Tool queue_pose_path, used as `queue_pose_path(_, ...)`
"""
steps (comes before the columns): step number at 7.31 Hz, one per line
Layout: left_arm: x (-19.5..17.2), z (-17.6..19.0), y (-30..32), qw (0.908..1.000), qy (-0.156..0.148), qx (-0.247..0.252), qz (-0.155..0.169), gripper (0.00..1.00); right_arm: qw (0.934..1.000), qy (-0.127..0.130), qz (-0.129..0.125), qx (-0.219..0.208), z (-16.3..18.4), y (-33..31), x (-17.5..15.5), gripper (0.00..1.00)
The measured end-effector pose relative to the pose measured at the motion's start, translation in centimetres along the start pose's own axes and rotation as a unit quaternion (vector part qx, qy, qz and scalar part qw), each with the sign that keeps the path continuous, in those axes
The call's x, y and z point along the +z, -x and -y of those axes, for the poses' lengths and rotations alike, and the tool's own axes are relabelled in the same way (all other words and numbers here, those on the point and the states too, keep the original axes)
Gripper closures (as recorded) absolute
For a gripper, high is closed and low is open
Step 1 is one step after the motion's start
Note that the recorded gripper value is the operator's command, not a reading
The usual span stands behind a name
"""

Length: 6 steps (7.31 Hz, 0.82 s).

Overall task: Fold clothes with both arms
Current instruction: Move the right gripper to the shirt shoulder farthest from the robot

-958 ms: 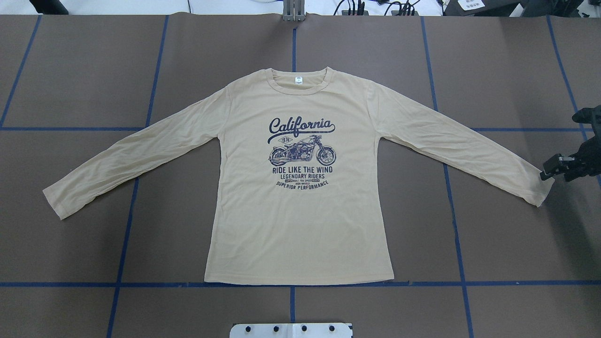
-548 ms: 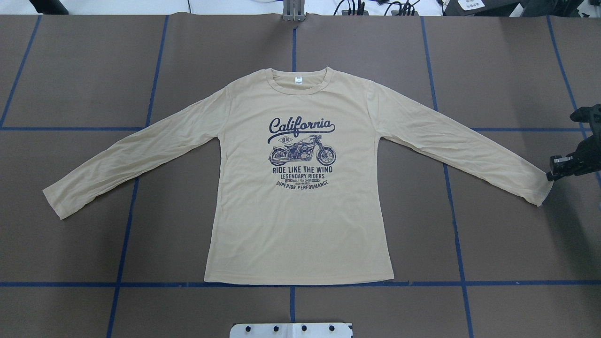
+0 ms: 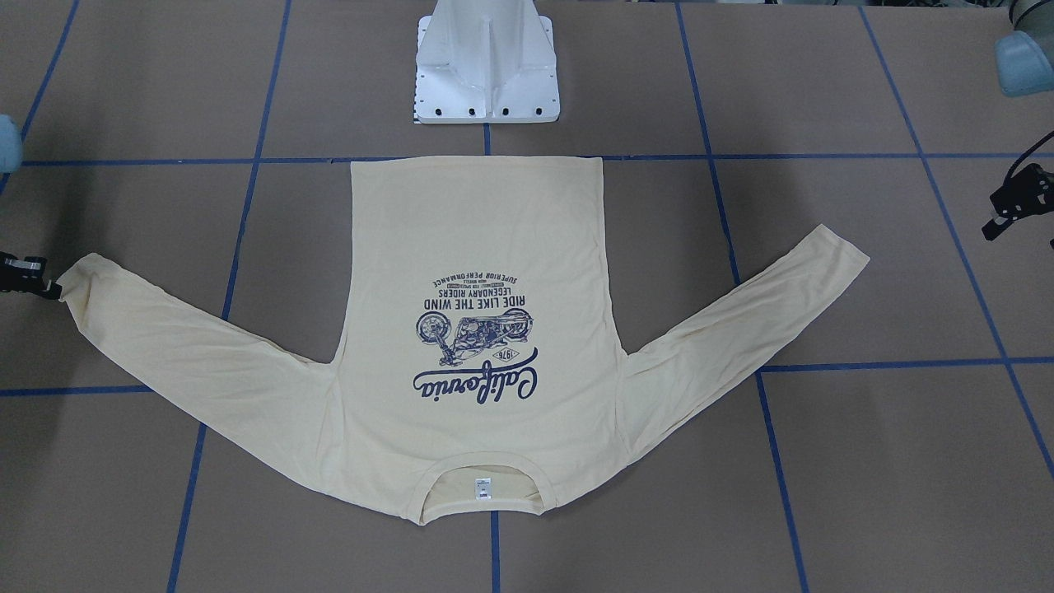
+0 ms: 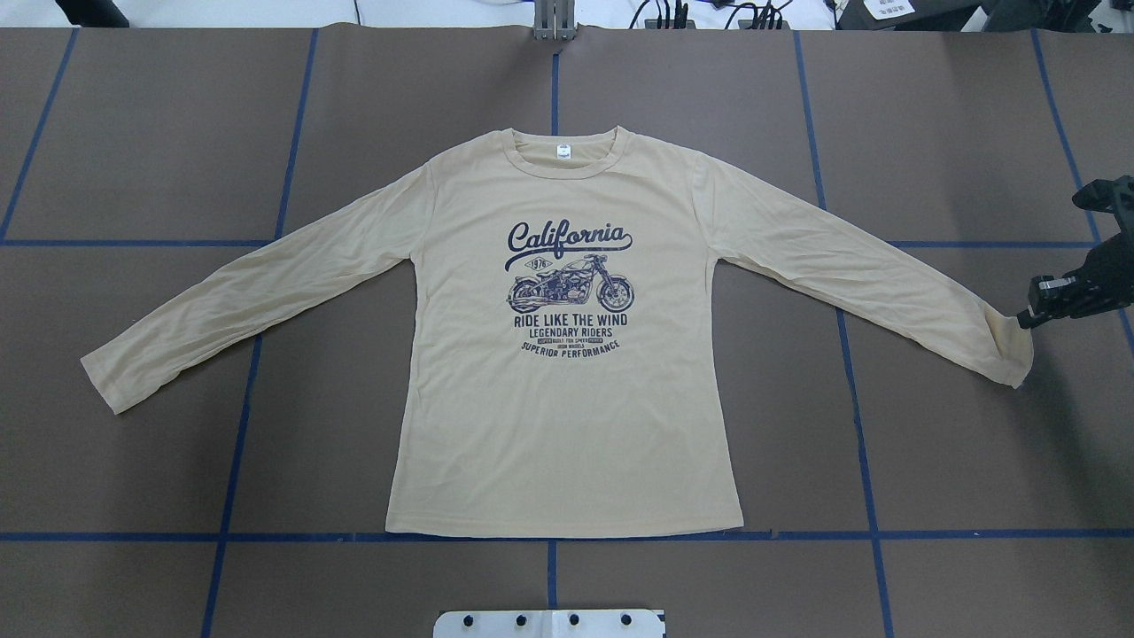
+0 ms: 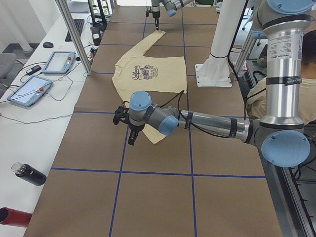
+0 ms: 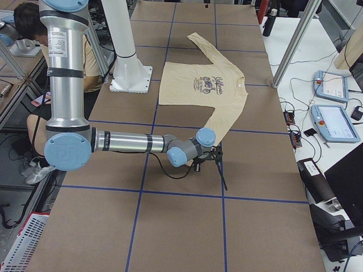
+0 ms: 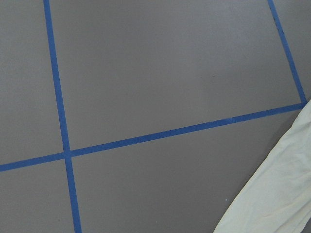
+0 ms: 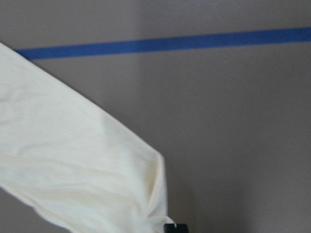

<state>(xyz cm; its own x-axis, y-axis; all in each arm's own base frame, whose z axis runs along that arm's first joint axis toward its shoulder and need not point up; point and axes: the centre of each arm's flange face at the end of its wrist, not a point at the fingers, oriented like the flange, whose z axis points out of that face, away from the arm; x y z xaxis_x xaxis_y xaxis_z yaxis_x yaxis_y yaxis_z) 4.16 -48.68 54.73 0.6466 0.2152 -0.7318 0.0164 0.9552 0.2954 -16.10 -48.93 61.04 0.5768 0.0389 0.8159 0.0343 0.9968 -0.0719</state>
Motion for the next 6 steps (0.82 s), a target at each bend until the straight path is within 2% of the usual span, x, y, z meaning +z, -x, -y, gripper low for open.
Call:
queue_pose_path(2,-0.1,0.2,-0.2,1.0000,-0.002,0.002,-0.001,0.00,0.9996,-0.002,0.010,0.027,5.9,13.2,-5.4,1.00)
queue_pose_path(3,-0.1,0.3,-0.2,1.0000,-0.002,0.003,-0.002,0.00,0.9989,-0.002,0.004,0.047,8.5,21.6,-6.1,1.00)
queue_pose_path(5,-0.1,0.3,-0.3,1.0000,-0.002,0.004,-0.002,0.00,0.9960,-0.022,-0.006,0.086,12.2,37.3,-4.5,1.00)
queue_pose_path(6,-0.1,0.3,-0.3,1.0000,-0.002,0.004,-0.002,0.00,0.9942,-0.046,0.002,0.097,13.9,43.9,-3.4,1.00)
